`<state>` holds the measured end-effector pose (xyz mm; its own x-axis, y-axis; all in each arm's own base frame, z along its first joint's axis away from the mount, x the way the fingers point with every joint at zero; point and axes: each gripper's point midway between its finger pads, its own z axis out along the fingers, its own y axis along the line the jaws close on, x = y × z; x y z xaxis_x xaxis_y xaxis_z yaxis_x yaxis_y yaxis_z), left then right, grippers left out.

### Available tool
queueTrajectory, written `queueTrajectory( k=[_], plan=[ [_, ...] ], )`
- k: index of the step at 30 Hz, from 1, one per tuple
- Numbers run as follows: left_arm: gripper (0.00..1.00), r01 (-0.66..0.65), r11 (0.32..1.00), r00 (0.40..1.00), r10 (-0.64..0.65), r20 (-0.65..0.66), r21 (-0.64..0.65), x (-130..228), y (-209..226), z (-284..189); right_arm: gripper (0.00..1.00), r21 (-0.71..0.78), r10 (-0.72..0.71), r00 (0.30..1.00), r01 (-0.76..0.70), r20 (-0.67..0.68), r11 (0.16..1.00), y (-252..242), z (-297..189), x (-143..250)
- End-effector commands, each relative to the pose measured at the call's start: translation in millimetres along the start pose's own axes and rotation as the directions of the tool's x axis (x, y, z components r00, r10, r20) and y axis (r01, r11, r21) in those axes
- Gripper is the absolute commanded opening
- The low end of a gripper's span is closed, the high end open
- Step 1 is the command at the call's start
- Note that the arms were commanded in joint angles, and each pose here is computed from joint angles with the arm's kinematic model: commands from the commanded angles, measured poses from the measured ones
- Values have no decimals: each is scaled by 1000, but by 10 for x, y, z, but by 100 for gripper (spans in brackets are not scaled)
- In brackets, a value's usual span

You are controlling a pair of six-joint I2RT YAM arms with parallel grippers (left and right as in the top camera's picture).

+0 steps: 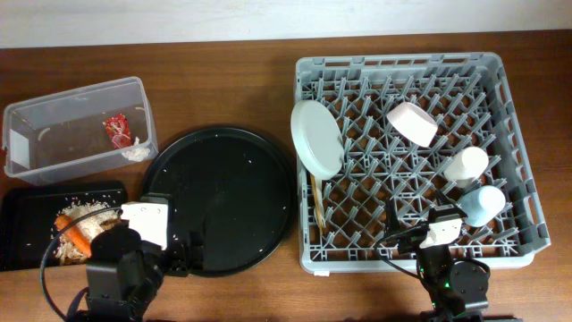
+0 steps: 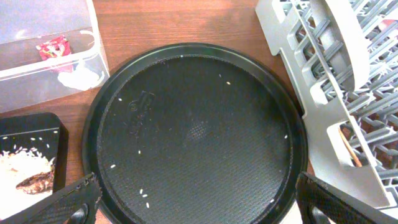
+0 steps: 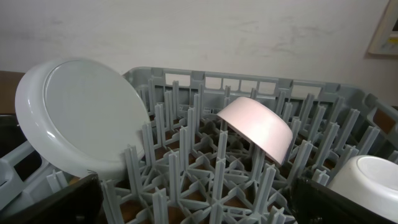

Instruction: Sort waste into correct bins and load items into the dishwasher rack

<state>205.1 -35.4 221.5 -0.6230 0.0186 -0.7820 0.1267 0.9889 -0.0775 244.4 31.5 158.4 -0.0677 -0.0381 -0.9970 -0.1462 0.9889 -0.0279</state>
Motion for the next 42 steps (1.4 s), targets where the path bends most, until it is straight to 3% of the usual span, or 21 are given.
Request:
queueTrajectory(
  k=[1, 8, 12, 15, 18, 22, 26, 42],
  plan=[
    [99, -7, 1000, 1000, 7, 13, -12, 13, 24, -26, 99, -24, -6, 1000, 6, 3, 1000, 46, -3, 7],
    [99, -4, 998, 996, 9, 92, -58, 180, 122, -36, 99, -24, -6, 1000, 6, 4, 1000, 46, -3, 6],
    [99, 6, 999, 974, 2, 225, -33, 309, 132, 216, 99, -24, -6, 1000, 6, 3, 1000, 46, -3, 7],
    [99, 0, 1000, 932, 5, 363, -14, 263, 125, 356, 99, -24, -6, 1000, 6, 3, 1000, 46, -3, 7],
    [99, -10, 1000, 848, 14, 529, -12, 120, 132, 418, 99, -24, -6, 1000, 6, 4, 1000, 46, -3, 6],
    [99, -19, 1000, 766, 20, 642, -7, 31, 133, 503, 99, -24, -6, 1000, 6, 4, 1000, 46, -3, 6],
    [99, -14, 1000, 828, 16, 560, -9, 257, 153, 686, 99, -24, -6, 1000, 6, 3, 1000, 46, -3, 7],
    [99, -13, 1000, 830, 16, 558, -10, 262, 155, 691, 99, -24, -6, 1000, 6, 3, 1000, 46, -3, 7]
  ],
)
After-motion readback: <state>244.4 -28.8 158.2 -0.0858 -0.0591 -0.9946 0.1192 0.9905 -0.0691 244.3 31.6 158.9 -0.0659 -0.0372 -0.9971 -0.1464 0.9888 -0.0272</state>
